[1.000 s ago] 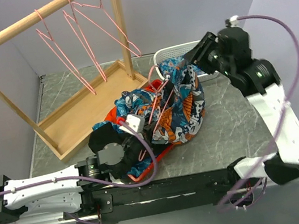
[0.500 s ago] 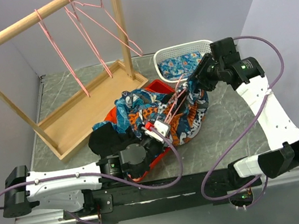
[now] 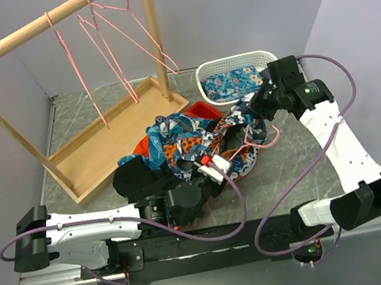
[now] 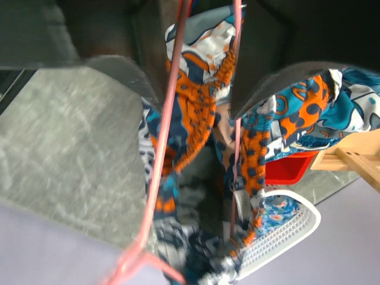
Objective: Place the shorts on the hanger
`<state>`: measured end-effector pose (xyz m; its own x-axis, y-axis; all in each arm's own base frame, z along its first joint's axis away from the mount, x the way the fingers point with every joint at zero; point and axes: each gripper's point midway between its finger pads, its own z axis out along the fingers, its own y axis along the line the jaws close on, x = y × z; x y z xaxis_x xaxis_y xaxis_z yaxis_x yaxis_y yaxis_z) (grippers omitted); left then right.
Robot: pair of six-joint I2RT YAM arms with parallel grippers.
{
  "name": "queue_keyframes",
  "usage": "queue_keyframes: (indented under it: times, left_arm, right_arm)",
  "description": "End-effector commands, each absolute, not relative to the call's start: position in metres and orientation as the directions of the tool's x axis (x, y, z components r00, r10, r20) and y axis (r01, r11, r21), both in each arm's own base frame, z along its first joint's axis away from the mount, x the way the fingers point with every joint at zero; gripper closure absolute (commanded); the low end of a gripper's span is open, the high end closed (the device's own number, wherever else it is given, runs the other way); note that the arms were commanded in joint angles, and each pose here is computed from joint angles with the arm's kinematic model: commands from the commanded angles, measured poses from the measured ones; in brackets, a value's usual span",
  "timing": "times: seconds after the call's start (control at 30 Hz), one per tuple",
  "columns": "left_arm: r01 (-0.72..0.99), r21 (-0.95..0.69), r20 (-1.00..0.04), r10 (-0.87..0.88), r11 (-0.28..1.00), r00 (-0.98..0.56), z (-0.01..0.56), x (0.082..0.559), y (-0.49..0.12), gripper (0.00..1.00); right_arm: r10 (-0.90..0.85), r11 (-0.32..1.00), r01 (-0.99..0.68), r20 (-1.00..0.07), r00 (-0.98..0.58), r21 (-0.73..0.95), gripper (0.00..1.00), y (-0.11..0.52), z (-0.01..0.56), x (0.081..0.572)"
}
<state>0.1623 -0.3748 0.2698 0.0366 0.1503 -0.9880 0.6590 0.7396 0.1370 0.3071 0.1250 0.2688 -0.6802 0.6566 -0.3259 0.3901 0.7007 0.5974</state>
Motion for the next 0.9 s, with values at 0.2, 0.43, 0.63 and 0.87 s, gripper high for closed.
queue_keyframes:
  times: [0.2,0.43,0.63,0.87]
  left_arm:
    - [0.554,-0.259,-0.96,-0.146,0.791,-0.239,0.325,0.156,-0.328,0.35]
    - [0.325,-0.347,-0.889,-0.197,0.88,-0.415,0.293,0.167,-0.274,0.41]
    - [0.295,-0.354,-0.851,-0.175,0.887,-0.495,0.27,0.179,-0.269,0.45]
    - [0.217,-0.199,-0.825,-0.044,0.956,-0.563,0.23,0.194,-0.262,0.49]
  right_arm:
    - [0.619,0.702,0.218,-0.43,-0.657,0.678,1.0,0.129,0.304,0.301]
    - [0.627,0.697,0.171,-0.477,-0.616,0.696,1.0,0.127,0.328,0.3]
    - [0.622,0.71,0.172,-0.493,-0.608,0.683,1.0,0.123,0.332,0.296]
    - [0.636,0.698,0.18,-0.484,-0.601,0.694,1.0,0.123,0.337,0.297]
